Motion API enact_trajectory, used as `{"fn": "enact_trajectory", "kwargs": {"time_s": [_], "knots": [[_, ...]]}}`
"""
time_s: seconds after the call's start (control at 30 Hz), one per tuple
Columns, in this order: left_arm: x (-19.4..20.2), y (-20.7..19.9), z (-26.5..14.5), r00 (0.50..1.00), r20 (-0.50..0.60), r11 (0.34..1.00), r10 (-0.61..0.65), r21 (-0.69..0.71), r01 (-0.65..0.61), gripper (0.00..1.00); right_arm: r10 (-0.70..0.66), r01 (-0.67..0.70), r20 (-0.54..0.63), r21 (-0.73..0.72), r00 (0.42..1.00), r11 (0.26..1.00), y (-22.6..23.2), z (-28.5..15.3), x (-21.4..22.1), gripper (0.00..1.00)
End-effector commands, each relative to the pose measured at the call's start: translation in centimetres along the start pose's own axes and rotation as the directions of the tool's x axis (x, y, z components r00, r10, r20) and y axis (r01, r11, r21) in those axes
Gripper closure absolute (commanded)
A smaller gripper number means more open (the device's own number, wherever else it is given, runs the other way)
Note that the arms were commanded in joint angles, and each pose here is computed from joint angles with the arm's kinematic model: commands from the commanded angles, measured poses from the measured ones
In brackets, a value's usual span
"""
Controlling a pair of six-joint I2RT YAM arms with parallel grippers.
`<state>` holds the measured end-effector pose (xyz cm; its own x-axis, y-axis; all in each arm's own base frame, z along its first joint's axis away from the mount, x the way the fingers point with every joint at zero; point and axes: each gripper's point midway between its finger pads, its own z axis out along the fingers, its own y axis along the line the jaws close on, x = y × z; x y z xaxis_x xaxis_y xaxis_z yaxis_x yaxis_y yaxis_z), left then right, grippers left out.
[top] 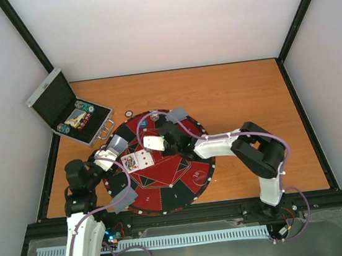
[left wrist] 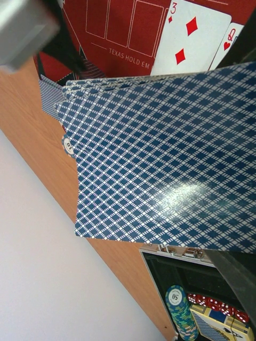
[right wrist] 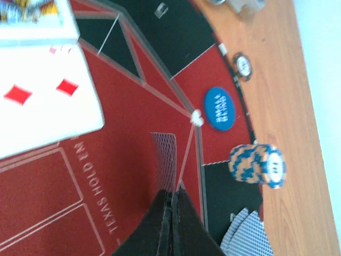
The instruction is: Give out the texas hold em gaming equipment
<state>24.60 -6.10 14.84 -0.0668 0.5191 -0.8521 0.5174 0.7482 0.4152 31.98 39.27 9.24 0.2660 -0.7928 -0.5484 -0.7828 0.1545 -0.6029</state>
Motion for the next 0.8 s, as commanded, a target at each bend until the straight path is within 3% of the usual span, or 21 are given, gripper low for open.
{"fn": "enact_trajectory", "kwargs": {"time_s": [0.0, 0.33, 0.77], "knots": [[-1.5, 0.9, -0.3, 0.999, 0.049, 0.999, 0.020, -0.030, -0.019, 0.44, -0.216, 0.223, -0.106, 0.067, 0.971, 0.972, 1.6, 1.6, 2.4, 0.97], [-1.4, 0.8, -0.2, 0.999, 0.049, 1.000, 0.018, -0.025, -0.017, 0.44, -0.391, 0.396, 0.060, -0.168, 0.918, 0.903, 9.0, -0.3, 3.8, 0.97], [-1.6, 0.9, -0.3, 0.998, 0.052, 0.999, 0.019, -0.026, -0.018, 0.44, -0.409, 0.421, 0.099, -0.209, 0.907, 0.883, 9.6, 0.2, 3.1, 0.97]]}}
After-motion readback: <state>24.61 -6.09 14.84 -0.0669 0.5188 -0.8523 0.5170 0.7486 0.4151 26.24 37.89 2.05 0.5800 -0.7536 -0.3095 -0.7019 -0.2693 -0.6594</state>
